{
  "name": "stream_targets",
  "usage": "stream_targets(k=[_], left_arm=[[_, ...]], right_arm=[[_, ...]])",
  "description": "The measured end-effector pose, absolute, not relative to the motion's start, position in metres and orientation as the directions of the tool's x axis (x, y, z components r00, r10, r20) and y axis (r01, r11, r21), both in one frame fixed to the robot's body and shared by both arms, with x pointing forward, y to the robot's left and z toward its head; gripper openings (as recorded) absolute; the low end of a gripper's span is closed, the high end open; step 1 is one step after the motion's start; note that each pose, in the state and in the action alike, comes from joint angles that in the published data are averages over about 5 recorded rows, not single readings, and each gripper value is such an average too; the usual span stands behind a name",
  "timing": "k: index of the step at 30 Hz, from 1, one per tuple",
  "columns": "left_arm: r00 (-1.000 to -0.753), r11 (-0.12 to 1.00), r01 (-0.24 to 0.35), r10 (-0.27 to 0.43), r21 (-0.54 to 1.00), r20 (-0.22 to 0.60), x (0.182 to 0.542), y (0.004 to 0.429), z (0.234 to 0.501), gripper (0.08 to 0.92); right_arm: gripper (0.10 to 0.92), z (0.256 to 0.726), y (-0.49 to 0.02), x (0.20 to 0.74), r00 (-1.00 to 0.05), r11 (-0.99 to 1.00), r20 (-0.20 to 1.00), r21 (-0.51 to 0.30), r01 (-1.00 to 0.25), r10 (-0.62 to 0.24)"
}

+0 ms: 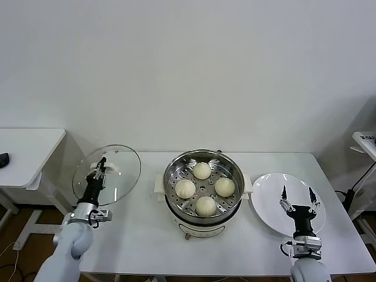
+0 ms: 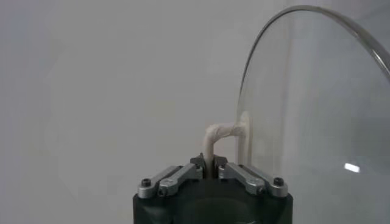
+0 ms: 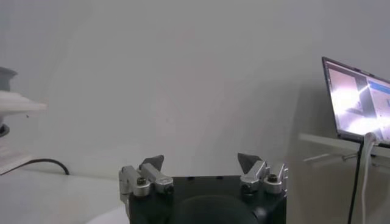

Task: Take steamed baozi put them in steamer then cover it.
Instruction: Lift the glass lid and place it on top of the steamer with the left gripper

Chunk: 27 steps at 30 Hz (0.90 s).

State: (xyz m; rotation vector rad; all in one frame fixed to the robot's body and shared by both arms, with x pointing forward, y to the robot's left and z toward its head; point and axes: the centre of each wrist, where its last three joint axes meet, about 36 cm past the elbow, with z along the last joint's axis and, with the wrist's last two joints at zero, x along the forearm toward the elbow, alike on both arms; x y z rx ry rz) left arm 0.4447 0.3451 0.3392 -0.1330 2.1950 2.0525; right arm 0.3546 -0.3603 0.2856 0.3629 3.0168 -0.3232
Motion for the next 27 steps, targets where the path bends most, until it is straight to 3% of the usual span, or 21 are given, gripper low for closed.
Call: stream_targets(k=[9,15,21,27], left_arm=[[-0.961,0.117,-0.247,0.1,0.962,-0.259,0.405,0.308,0.401,0.188],[-0.941,0.15,-0.277,0.158,0.949,-0.3,0.381,0.266,0.44,0.188],[-0.929,0.185,-0.271,0.207,0.945,-0.307,0.362,0.216,0.472,0.188],[-0.937,0.209,-0.218,0.229,0.953,-0.264,0.351,0.168,0.489,0.188]], right_arm=[[0.823,0.288,-0.363,0.356,-0.967,0.948,-0.115,-0.201,0.248,0.229],[0.823,0.288,-0.368,0.357,-0.966,0.945,-0.115,-0.208,0.252,0.232],[0.823,0.288,-0.37,0.359,-0.964,0.943,-0.116,-0.207,0.259,0.239],[0.823,0.286,-0.368,0.363,-0.963,0.944,-0.117,-0.201,0.261,0.241]])
